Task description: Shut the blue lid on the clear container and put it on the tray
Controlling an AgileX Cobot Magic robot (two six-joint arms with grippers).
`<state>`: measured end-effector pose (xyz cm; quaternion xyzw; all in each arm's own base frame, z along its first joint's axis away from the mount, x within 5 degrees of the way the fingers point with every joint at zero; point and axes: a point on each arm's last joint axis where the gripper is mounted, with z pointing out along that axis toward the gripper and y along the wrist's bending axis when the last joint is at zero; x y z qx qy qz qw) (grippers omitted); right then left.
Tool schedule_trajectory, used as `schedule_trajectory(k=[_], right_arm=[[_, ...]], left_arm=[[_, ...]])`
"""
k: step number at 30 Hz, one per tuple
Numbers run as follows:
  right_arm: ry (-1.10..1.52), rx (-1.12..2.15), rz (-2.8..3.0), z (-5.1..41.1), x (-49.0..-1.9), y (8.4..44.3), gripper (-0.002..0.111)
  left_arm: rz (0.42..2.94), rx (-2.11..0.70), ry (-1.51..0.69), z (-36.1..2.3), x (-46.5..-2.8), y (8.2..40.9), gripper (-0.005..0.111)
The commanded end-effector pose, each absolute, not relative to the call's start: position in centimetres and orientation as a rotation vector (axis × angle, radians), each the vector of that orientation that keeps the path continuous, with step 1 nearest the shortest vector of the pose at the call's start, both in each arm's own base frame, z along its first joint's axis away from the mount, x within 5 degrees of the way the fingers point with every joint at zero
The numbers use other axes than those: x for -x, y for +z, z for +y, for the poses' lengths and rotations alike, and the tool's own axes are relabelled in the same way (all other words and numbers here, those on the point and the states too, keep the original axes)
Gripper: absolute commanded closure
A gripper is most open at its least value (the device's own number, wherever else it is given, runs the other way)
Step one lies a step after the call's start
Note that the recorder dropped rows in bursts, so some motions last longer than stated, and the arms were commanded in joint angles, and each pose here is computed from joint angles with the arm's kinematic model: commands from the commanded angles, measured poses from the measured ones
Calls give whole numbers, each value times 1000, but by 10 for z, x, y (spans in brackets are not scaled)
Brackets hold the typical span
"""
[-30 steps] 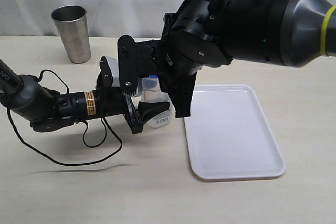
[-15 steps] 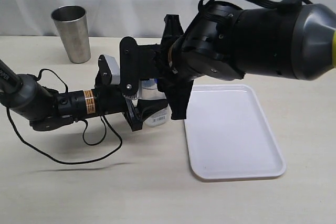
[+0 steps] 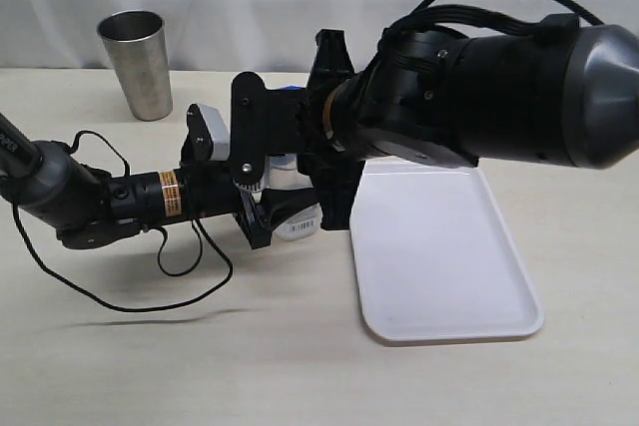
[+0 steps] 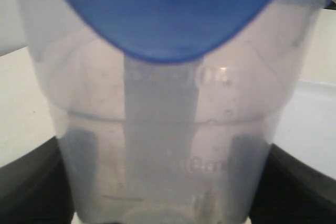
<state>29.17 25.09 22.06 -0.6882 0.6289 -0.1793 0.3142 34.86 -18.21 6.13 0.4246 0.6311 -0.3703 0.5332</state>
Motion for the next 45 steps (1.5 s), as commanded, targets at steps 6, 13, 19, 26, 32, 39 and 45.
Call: schedule_trajectory(k=[6,13,19,26,32,39,45], right_arm=[[-431,1838,1935,241,-284,171,93],[-312,1744,2030,244,-279,185,73],[-125,1526,2077,254,-279,238,63],[332,1165,2078,268,-264,321,63],[501,704,2191,241,-269,369,67],[537,520,2647,200,-322,303,64],[493,531,2699,203,-332,280,65]], left_arm=[[1465,-1076,-929,-187,-341,62,107],[1462,-1076,-923,-187,-341,62,107],[1475,-1051,-902,-177,-347,62,107],[1480,-1044,-892,-171,-349,62,107],[1421,-1147,-910,-172,-344,74,107],[1394,-1243,-945,-168,-339,80,107],[1397,-1233,-942,-168,-340,80,107]])
